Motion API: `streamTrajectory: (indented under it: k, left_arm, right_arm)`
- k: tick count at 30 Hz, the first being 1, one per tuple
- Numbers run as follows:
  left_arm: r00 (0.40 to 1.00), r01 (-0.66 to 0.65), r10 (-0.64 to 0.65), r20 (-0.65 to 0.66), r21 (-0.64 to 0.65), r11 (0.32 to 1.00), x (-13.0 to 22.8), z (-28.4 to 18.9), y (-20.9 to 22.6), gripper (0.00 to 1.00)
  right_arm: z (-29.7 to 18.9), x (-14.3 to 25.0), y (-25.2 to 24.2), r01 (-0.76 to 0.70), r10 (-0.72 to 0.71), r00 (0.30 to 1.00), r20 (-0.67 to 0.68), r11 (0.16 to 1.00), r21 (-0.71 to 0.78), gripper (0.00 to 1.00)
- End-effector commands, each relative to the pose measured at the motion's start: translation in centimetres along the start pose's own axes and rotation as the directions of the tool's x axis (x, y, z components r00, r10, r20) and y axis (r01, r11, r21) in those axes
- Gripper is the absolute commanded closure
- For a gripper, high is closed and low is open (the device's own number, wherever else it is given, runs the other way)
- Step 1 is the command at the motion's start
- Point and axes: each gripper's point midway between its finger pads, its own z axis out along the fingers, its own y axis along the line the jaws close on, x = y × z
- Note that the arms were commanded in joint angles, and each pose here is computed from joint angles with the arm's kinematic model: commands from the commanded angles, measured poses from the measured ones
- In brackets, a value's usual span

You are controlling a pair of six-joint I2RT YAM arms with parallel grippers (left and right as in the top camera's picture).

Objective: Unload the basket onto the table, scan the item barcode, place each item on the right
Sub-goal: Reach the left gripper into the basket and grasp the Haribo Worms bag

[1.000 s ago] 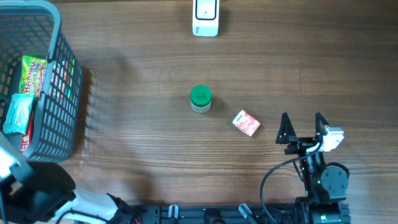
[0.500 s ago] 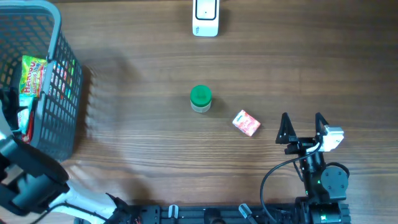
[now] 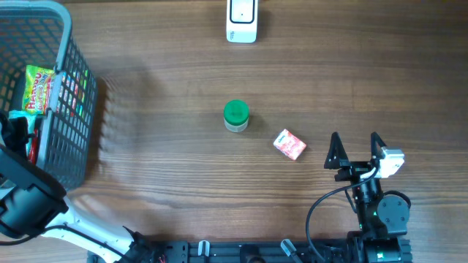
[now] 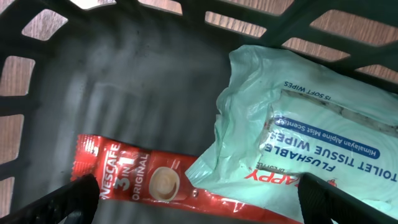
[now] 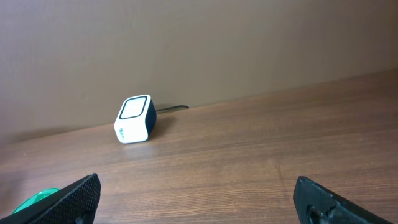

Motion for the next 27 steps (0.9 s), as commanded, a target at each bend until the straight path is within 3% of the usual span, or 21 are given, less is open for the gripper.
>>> streamTrajectory:
  k: [1, 3, 4, 7, 8, 9, 20, 27]
  left_arm:
    - [1.000, -0.003, 0.002, -0.012, -0.035, 0.999, 0.0, 2.2, 0.6, 0.07]
    - [1.000, -0.003, 0.003, -0.012, -0.036, 0.999, 0.0, 2.5, 0.5, 0.22]
    - [1.000, -0.004, 0.003, -0.010, -0.040, 0.999, 0.0, 2.7, 0.5, 0.22]
    - [1.000, -0.009, 0.008, -0.018, -0.059, 0.998, 0.3, 3.0, 0.8, 0.15]
    - [1.000, -0.010, 0.009, -0.020, -0.061, 0.998, 0.3, 3.0, 0.9, 0.04]
    - [1.000, -0.010, 0.009, -0.019, -0.061, 0.998, 0.3, 3.0, 0.9, 0.00]
    - [0.991, -0.012, 0.026, 0.132, -0.105, 0.994, -2.6, 2.8, 1.3, 0.00]
    - [0.986, -0.051, 0.061, 0.156, -0.068, 0.996, -2.6, 2.2, 0.0, 0.00]
  right_arm:
    - [0.0, -0.2, -0.1, -0.001, 0.001, 1.000, 0.009, 1.000, 0.007, 0.00]
    - [0.0, -0.2, -0.1, -0.001, 0.001, 1.000, 0.009, 1.000, 0.007, 0.00]
    - [0.0, -0.2, -0.1, -0.002, 0.002, 1.000, 0.009, 1.000, 0.007, 0.00]
    - [0.0, -0.2, -0.1, -0.001, 0.001, 1.000, 0.009, 1.000, 0.007, 0.00]
    - [0.0, -0.2, -0.1, -0.001, 0.001, 1.000, 0.009, 1.000, 0.007, 0.00]
    - [0.0, -0.2, -0.1, -0.001, 0.001, 1.000, 0.009, 1.000, 0.007, 0.00]
    - [0.0, -0.2, -0.1, -0.002, 0.002, 1.000, 0.009, 1.000, 0.007, 0.00]
    - [0.0, -0.2, -0.1, -0.001, 0.001, 1.000, 0.009, 1.000, 0.007, 0.01]
